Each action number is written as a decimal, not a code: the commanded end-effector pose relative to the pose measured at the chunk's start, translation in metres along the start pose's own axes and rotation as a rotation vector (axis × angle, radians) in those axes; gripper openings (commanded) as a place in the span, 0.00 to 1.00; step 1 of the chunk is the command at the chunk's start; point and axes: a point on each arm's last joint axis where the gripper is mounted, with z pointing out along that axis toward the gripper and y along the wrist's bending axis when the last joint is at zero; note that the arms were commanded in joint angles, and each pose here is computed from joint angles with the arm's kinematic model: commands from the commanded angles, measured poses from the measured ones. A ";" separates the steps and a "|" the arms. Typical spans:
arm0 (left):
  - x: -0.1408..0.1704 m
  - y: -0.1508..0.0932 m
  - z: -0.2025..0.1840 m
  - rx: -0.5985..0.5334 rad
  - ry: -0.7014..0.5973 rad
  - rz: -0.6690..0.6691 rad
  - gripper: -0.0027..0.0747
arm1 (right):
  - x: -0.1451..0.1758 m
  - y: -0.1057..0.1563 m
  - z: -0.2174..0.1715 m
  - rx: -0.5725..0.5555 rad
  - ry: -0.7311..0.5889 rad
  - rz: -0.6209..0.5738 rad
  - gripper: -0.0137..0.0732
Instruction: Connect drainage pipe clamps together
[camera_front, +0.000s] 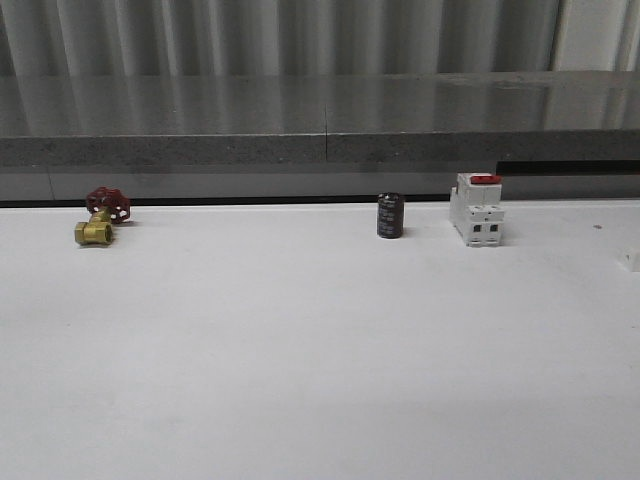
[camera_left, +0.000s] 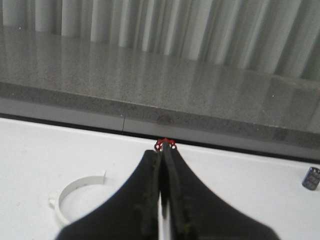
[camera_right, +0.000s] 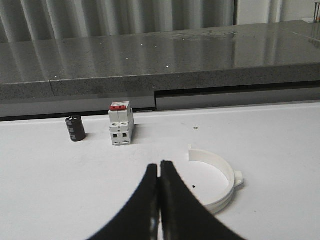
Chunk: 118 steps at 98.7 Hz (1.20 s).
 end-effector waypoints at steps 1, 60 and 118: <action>-0.029 -0.004 0.006 -0.039 0.074 0.032 0.01 | -0.014 0.001 -0.003 -0.008 -0.108 -0.008 0.08; -0.047 -0.006 0.067 -0.139 0.445 0.057 0.01 | -0.014 0.001 -0.003 -0.008 -0.108 -0.008 0.08; -0.045 -0.006 0.067 -0.145 0.468 0.056 0.80 | -0.014 0.001 -0.003 -0.008 -0.108 -0.008 0.08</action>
